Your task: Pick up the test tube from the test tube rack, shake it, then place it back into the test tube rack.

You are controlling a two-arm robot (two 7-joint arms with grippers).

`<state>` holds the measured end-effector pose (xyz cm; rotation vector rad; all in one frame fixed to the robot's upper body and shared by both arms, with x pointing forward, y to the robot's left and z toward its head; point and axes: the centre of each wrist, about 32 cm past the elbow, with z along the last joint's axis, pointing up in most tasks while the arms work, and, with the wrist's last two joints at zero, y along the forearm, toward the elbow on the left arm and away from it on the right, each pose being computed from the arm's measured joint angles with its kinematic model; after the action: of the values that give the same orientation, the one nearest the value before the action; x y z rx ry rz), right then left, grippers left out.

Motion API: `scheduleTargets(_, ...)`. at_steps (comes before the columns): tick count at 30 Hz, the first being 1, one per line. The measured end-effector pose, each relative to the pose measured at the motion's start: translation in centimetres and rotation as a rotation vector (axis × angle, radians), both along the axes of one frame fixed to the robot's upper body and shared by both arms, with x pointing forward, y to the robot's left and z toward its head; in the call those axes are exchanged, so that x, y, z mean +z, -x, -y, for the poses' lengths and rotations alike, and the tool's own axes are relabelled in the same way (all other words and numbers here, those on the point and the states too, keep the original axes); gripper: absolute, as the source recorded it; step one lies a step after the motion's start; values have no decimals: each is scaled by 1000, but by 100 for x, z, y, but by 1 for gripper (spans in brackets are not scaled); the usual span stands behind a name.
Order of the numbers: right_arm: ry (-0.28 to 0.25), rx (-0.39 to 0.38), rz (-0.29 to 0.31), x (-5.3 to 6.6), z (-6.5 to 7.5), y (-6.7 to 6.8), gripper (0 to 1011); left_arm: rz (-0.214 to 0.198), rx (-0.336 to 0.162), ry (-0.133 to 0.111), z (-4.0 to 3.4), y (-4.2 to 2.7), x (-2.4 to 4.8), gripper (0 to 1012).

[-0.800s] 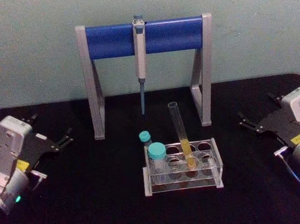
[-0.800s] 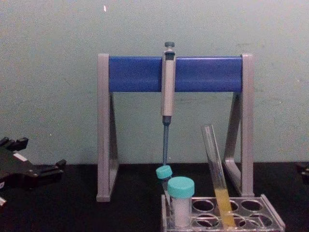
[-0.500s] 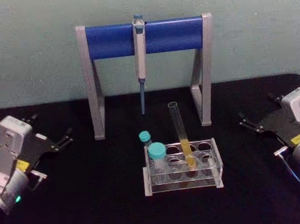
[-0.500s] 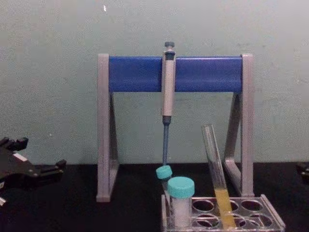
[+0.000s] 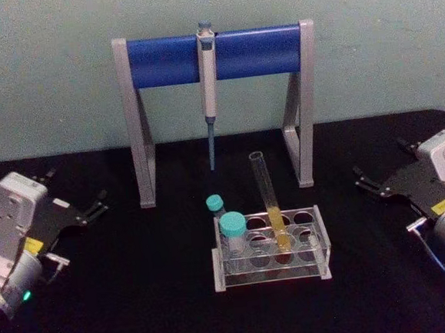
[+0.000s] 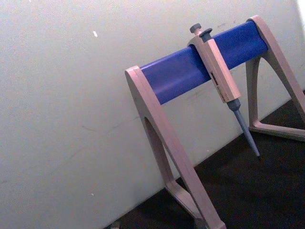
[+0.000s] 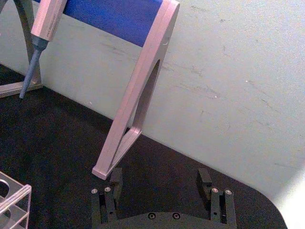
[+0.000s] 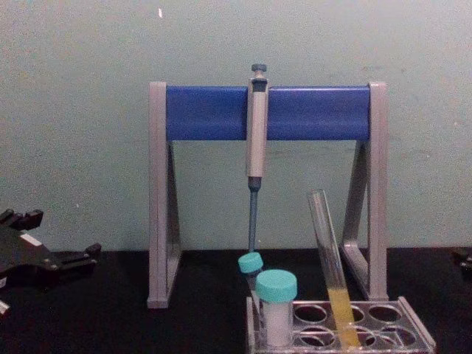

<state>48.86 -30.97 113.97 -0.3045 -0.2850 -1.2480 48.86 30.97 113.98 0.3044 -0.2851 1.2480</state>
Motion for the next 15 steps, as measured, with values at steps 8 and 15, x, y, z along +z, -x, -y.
scheduleTargets(8, 0, 0, 0, 0, 0, 0, 1000, 0, 0, 0, 0, 0, 0, 1001)
scheduleTargets(15, 0, 0, 0, 0, 0, 0, 1000, 0, 0, 0, 0, 0, 0, 1001)
